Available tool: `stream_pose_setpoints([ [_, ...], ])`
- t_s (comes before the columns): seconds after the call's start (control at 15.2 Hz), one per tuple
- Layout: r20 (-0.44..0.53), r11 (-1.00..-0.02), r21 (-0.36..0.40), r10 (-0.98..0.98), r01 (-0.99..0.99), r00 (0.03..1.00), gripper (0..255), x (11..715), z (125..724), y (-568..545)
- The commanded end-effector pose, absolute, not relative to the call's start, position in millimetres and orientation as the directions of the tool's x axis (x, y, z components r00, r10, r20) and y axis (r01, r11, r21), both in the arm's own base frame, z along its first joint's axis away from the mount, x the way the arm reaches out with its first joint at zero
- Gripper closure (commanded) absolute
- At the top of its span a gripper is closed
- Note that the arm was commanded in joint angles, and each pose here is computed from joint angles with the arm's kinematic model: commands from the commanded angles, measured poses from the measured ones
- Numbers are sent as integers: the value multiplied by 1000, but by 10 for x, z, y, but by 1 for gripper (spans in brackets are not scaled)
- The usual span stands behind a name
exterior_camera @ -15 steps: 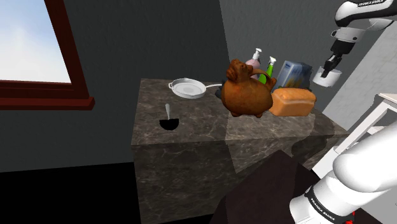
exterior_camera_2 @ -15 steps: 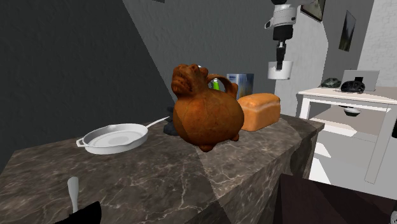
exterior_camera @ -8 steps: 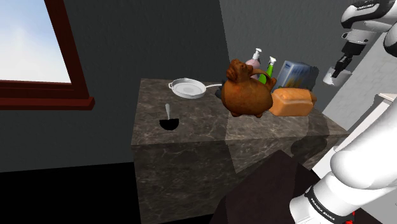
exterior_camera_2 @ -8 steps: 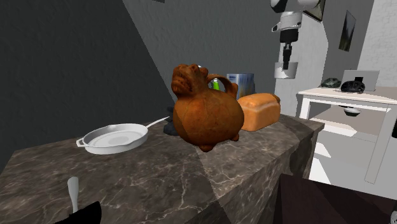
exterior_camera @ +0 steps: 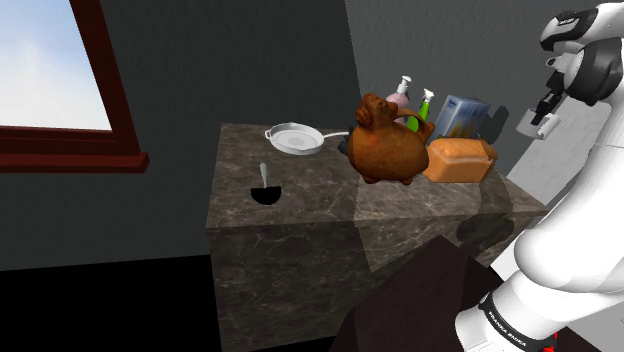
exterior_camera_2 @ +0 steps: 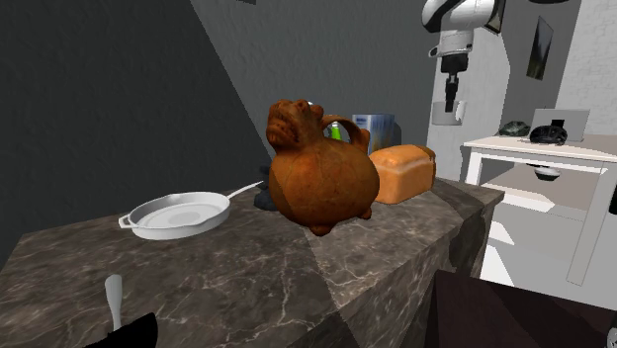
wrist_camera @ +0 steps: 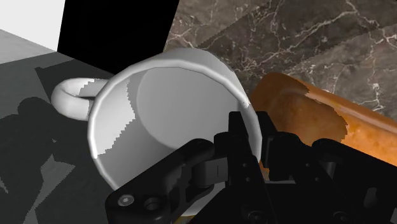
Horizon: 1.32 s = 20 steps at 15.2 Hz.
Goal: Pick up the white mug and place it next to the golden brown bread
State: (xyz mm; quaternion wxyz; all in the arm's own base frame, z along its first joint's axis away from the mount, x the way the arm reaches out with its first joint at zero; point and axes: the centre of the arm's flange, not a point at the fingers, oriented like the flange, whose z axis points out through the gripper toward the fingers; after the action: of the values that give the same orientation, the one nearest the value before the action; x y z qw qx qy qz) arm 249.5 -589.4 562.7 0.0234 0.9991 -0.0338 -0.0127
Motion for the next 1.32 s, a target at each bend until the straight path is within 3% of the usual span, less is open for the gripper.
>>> stream_pose_setpoints([
  [0.0, -23, -997, 48, -68, -67, 997, 255, 2493, 5535, -5915],
  [1.25, -23, -997, 48, -68, -67, 997, 255, 2493, 4532, -5915],
])
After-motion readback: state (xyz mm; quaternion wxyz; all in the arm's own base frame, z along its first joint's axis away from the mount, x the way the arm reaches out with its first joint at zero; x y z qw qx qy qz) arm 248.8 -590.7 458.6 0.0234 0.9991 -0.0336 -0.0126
